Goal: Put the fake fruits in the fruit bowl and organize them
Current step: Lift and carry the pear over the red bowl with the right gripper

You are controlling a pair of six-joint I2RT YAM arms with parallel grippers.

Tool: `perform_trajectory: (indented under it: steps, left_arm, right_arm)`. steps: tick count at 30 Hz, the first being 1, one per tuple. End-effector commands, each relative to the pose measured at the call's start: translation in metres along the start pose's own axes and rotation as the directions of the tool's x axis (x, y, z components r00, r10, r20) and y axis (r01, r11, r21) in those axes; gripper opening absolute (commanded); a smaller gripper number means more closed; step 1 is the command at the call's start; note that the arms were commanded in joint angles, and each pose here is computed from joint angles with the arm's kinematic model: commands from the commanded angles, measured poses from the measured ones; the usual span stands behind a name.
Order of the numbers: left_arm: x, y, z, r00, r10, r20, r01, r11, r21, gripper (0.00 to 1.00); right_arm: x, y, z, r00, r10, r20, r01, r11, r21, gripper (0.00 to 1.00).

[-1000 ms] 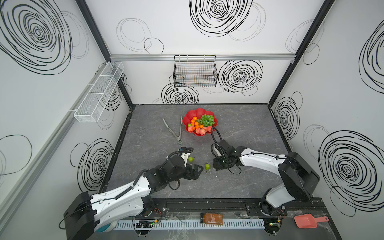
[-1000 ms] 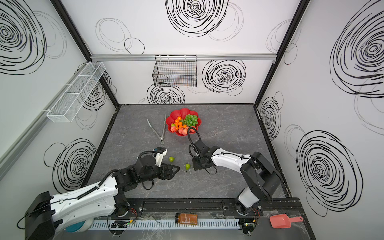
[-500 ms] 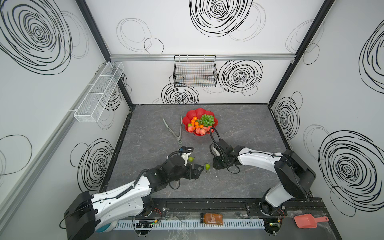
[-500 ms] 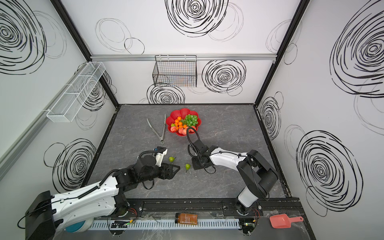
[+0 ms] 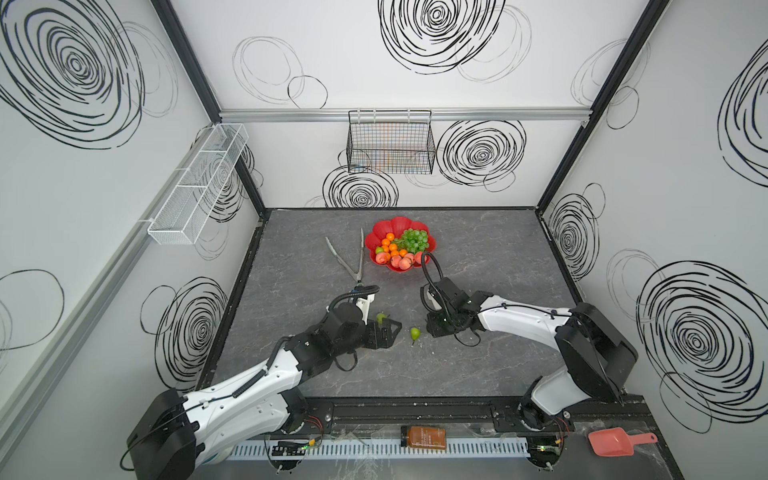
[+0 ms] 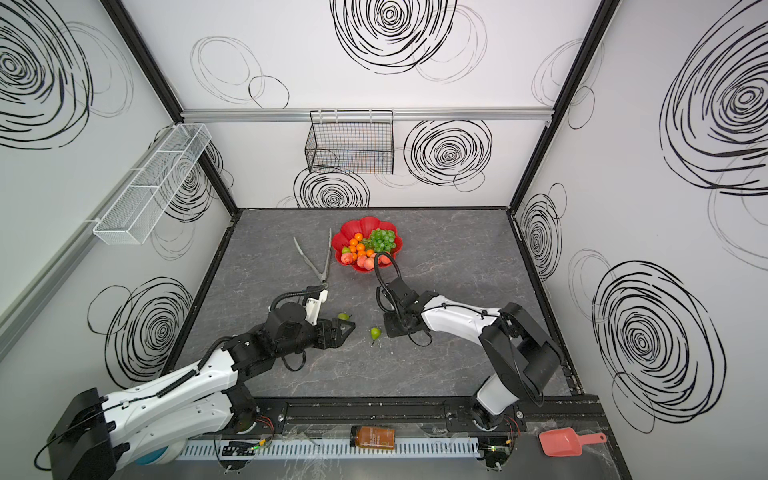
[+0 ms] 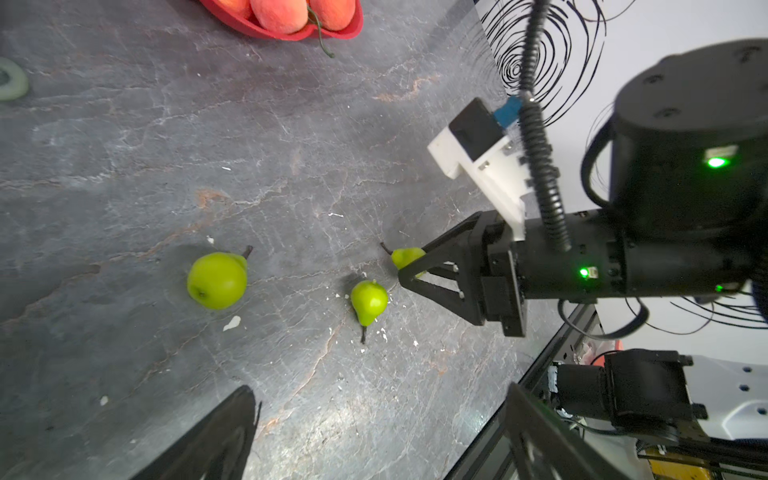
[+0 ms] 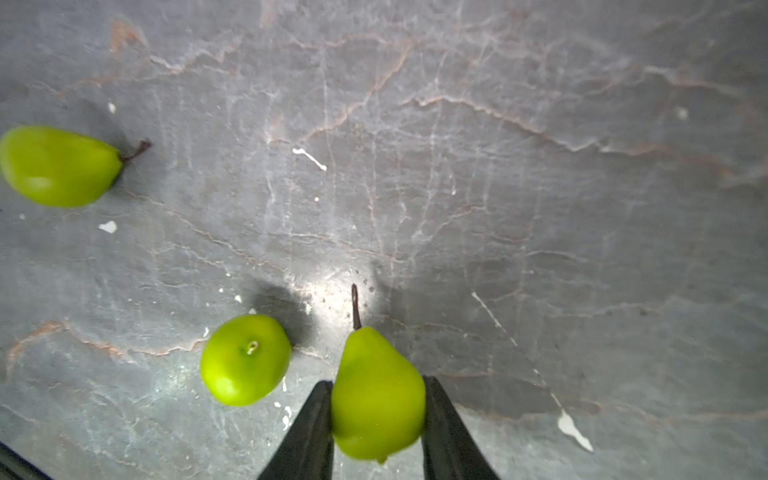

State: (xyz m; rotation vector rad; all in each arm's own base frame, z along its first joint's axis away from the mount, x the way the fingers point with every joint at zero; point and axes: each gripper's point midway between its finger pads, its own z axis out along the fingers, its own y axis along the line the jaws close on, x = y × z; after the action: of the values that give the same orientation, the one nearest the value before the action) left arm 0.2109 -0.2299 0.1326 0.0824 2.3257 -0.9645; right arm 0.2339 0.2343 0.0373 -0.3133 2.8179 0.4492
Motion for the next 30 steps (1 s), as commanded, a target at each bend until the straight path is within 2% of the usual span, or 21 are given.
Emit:
perform_trajectory:
  steps: [1, 21, 30]
  left_arm:
    - [-0.023, -0.015, -0.008, 0.998, 0.020, 0.052, -0.023, 0.998, 0.051, 0.96]
    - [-0.080, 0.025, -0.038, 0.983, -0.076, 0.168, 0.073, 0.997, 0.019, 0.96]
    - [-0.105, 0.040, -0.046, 0.970, -0.119, 0.211, 0.117, 0.993, 0.023, 0.96]
  right_arm:
    - [-0.019, 0.005, -0.020, 0.997, 0.018, 0.071, -0.018, 1.000, -0.007, 0.34]
    - [-0.069, 0.027, -0.061, 0.978, 0.019, 0.205, -0.008, 0.998, -0.058, 0.34]
    - [-0.100, 0.048, -0.058, 0.975, -0.008, 0.220, 0.027, 0.996, -0.082, 0.34]
